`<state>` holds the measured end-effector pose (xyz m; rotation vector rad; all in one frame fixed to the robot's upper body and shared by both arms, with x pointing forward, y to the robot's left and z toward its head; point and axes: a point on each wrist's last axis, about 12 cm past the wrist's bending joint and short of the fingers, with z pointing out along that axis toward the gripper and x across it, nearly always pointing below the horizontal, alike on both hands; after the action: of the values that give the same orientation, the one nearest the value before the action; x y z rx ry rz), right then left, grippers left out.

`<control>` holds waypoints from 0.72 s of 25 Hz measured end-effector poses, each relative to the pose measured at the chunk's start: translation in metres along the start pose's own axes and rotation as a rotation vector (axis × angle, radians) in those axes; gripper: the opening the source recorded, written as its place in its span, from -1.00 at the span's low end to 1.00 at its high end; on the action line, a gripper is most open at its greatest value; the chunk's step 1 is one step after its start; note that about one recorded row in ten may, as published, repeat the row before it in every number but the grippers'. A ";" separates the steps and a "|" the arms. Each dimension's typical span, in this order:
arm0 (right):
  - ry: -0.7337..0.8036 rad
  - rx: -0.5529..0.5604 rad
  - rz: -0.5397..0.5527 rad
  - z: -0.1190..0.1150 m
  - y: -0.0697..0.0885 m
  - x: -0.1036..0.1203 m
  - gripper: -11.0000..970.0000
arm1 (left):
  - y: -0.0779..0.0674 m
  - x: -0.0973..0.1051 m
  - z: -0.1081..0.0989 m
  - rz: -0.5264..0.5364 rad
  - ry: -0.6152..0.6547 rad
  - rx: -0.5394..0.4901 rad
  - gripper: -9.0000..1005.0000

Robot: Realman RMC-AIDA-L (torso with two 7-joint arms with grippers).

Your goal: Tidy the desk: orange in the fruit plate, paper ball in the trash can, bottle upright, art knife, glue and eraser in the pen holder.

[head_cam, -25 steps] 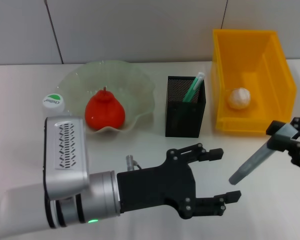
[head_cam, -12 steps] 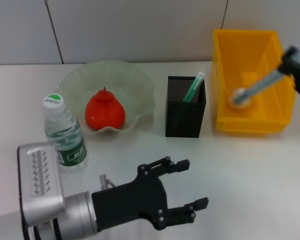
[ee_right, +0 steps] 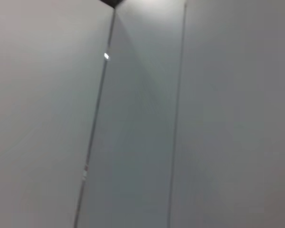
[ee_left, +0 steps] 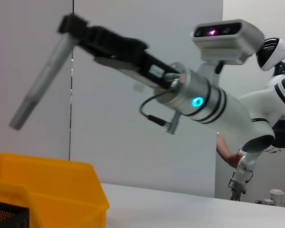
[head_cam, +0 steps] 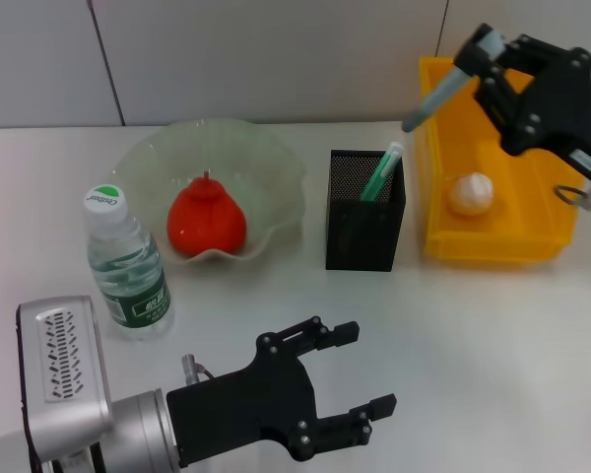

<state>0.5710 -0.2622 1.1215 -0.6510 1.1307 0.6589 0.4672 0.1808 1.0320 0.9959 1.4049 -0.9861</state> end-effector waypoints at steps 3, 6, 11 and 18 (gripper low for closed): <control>0.022 0.016 -0.004 0.007 -0.001 0.005 -0.67 | 0.000 0.000 0.000 0.002 0.000 0.001 0.57; 0.069 0.011 -0.008 0.020 0.002 0.013 -0.67 | 0.001 0.000 0.001 0.003 -0.001 0.002 0.57; 0.152 -0.001 -0.025 0.034 0.010 0.029 -0.67 | 0.001 -0.002 0.001 0.007 -0.007 0.006 0.57; 0.244 -0.007 -0.017 0.047 0.014 0.043 -0.67 | 0.002 -0.003 0.001 0.008 -0.011 0.007 0.57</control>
<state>0.5997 -0.2119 1.0927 -0.7614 1.3465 0.5797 0.4694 0.1799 1.0346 0.9997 1.3882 -0.9898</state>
